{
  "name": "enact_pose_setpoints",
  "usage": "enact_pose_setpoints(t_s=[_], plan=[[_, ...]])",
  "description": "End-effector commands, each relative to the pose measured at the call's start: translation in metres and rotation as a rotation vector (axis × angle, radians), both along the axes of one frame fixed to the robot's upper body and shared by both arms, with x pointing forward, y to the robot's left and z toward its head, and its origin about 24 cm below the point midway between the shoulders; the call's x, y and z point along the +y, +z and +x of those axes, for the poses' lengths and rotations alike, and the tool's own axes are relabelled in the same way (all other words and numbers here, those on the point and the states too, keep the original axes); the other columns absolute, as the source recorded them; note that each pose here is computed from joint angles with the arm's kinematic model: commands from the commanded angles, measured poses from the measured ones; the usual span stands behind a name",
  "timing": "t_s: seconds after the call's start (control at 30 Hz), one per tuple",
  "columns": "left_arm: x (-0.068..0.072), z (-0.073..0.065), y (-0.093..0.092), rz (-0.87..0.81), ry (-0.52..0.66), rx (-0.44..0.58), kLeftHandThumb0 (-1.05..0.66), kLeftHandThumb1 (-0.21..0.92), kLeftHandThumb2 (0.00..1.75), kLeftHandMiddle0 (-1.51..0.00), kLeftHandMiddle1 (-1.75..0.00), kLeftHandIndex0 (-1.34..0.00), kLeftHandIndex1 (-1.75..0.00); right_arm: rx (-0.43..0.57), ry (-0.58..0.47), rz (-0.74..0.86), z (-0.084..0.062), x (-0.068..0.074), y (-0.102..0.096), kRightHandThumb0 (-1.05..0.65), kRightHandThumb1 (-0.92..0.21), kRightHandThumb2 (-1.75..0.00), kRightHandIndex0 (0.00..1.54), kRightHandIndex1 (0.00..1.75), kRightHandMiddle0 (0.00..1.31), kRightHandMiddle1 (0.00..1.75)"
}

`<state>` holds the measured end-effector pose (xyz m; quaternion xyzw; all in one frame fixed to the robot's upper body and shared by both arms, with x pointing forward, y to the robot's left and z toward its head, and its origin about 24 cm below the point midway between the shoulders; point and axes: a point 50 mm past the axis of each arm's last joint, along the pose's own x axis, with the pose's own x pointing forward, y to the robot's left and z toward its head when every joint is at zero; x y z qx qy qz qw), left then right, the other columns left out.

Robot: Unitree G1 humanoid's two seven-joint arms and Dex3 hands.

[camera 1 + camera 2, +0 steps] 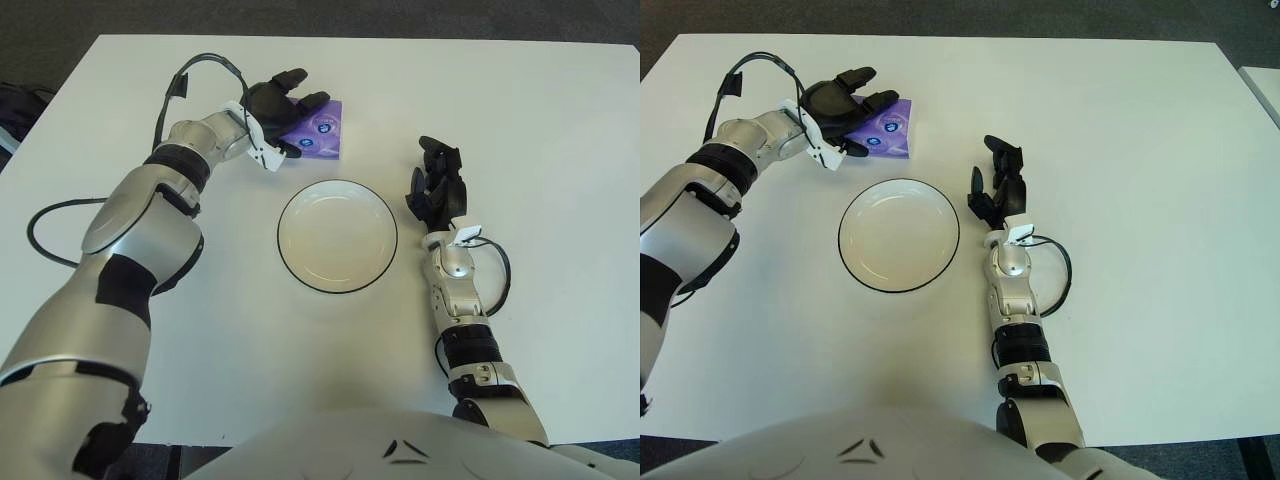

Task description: Put the tissue paper into the plate.

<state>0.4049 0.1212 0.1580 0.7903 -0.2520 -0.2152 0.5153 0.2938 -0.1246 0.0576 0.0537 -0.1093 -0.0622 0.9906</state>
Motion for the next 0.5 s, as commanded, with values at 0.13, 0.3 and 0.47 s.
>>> enact_pose_setpoints(t_s=[0.13,0.3,0.47], plan=[[-0.008,-0.002,-0.004,-0.023,-0.027,0.003,-1.02,0.92,0.85,-0.08,-0.02,0.00,-0.19,0.233,-0.036,0.012,-0.016,-0.006,-0.046,-0.56,-0.87,-0.63,0.30,0.26,0.00,0.96],[-0.013,-0.003,-0.006,-0.044,-0.046,0.005,-1.00,0.92,0.84,-0.09,-0.02,0.00,-0.21,0.234,-0.041,0.014,-0.016,-0.006,-0.046,-0.57,-0.86,-0.63,0.29,0.26,0.00,0.94],[-0.018,-0.004,-0.009,-0.056,-0.055,0.008,-0.99,0.92,0.84,-0.08,-0.01,0.00,-0.21,0.236,-0.047,0.012,-0.017,-0.007,-0.046,-0.57,-0.86,-0.63,0.29,0.25,0.00,0.91]])
